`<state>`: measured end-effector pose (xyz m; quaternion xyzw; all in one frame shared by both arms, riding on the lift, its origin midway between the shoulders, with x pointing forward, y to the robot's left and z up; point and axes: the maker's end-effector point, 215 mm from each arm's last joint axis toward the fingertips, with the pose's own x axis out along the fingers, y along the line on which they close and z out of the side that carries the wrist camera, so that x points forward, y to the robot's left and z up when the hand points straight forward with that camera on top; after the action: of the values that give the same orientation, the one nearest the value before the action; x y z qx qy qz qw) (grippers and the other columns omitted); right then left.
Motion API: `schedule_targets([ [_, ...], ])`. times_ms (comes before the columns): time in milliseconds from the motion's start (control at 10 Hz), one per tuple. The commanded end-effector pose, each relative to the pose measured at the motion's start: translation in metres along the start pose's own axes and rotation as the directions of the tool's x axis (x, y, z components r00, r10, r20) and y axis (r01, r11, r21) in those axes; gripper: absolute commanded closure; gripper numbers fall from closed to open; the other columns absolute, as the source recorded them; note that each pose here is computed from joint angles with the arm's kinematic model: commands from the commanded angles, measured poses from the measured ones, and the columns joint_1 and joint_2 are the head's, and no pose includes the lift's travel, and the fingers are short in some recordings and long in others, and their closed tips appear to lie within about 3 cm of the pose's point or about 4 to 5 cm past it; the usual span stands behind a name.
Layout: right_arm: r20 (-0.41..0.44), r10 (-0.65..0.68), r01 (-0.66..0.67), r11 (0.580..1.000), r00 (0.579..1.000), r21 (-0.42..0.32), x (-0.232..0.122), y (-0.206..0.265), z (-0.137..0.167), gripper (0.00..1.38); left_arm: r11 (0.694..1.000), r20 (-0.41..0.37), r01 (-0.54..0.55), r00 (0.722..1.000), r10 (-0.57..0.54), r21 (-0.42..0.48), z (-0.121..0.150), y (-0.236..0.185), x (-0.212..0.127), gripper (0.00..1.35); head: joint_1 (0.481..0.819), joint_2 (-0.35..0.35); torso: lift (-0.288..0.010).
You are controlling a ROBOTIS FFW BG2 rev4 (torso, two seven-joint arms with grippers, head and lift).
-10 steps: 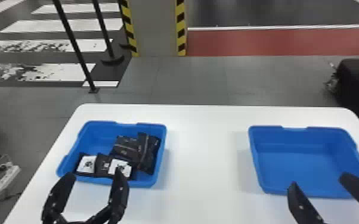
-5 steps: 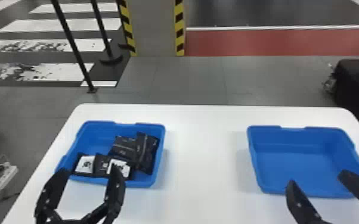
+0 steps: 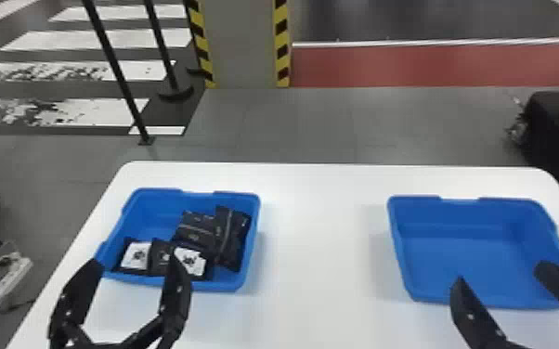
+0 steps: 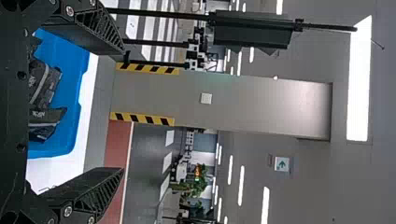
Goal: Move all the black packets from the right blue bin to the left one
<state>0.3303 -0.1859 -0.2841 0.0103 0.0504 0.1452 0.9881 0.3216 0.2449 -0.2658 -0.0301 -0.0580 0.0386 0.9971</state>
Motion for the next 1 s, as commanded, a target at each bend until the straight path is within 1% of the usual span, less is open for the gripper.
schedule_targets([
  [0, 0.004, 0.0, 0.0, 1.0, 1.0, -0.001, 0.0006, -0.0001, 0.0019, 0.11, 1.0, 0.007, -0.005, 1.0, 0.005, 0.003, 0.0021, 0.0023, -0.0012, 0.14, 0.695, 0.106, -0.11],
  [900, 0.006, 0.0, -0.001, 1.0, 1.0, 0.005, 0.0012, -0.0002, 0.0017, 0.11, 1.0, 0.023, -0.007, 1.0, 0.007, -0.002, 0.0038, 0.0031, -0.0008, 0.14, 0.695, 0.111, -0.11],
])
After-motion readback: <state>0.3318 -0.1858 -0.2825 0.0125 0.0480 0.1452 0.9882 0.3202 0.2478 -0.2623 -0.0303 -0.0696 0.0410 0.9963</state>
